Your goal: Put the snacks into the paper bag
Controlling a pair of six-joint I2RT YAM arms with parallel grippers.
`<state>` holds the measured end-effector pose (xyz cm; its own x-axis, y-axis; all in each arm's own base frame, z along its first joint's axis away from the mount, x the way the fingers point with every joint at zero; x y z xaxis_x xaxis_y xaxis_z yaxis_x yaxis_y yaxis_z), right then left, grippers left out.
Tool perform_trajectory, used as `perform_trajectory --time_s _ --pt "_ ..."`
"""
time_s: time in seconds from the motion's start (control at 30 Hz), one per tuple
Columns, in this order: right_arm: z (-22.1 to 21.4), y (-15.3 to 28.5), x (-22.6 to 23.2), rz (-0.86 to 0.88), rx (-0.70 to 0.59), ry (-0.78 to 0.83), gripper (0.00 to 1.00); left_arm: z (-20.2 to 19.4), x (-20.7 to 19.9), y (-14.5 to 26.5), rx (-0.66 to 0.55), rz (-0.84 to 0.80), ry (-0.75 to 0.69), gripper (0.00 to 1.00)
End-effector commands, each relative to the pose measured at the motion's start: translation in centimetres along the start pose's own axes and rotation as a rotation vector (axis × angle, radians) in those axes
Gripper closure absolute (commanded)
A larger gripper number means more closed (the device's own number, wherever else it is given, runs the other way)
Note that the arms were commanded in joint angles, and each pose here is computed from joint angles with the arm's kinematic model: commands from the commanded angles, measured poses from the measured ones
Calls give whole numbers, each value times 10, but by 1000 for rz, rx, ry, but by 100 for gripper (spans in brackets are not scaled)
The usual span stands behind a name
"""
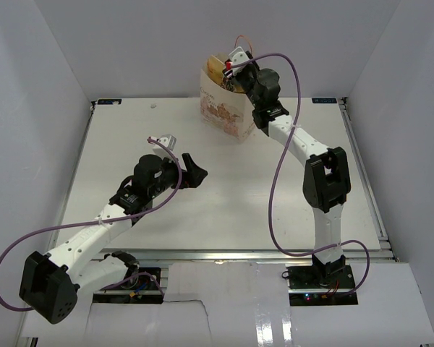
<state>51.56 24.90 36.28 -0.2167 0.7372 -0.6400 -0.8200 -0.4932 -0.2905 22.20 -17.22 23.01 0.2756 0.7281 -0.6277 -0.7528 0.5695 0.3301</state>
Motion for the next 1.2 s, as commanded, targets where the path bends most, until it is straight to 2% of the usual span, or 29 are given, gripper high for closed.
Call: perform_trajectory --time_s 0.0,0.13,0.2,0.23,0.3,0.33,0.37,0.4,0.43,0.47,0.53,0.6,0.7,0.87,1.0,1.03,1.17 --pt "25 4 -24 -65 -59 3 45 4 -4 2 -22 -23 -10 3" --pt "30 10 -35 -53 -33 -53 42 5 -5 2 -25 -27 -12 3" --pt "44 13 -45 -35 -61 -78 42 5 -4 1 -23 -24 -11 3" --pt "40 15 -47 -4 -23 -98 42 5 -5 1 -23 -26 -12 3" --pt "48 20 -59 44 -20 -179 42 5 -4 1 -21 -24 -11 3" --pt "47 24 -81 52 -20 -197 41 5 -5 2 -22 -25 -11 3" --pt "44 32 -75 207 -19 -237 39 5 -4 2 -21 -22 -11 3" --pt "39 37 -80 249 -6 -318 39 5 -4 2 -22 -21 -11 3" --pt "25 44 -97 248 27 -364 39 3 -3 2 -19 -19 -9 3" --pt "11 52 -92 311 77 -439 39 4 -3 2 -21 -20 -9 3" --pt "-17 65 -102 302 181 -583 39 2 -3 0 -14 -18 -4 2" --pt "-50 83 -87 337 300 -716 38 2 -2 -3 -9 -14 1 2" --pt "-94 101 -73 309 466 -841 35 2 -3 -10 7 -21 11 2" --pt "-160 99 -48 215 635 -964 25 4 -6 -19 27 -26 29 2" --pt "-197 78 -39 104 664 -1012 22 3 -7 -24 50 -20 50 2" --pt "-218 75 -27 77 692 -1013 21 2 -6 -25 57 -11 56 2" --pt "-250 54 -19 -12 668 -1007 21 -2 -3 -25 70 17 85 2"
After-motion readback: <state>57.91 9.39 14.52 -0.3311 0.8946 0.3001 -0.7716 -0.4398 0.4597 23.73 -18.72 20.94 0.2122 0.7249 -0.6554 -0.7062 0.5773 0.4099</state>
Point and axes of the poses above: each gripper's point midway between its finger pads, its own y axis back along the fingers, its own x axis along the line the jaws close on, z = x × y, the point moved 8 cm from there along y, back along the fingers, and after that the axes turned 9 degrees about y, right-handed, at the moved point
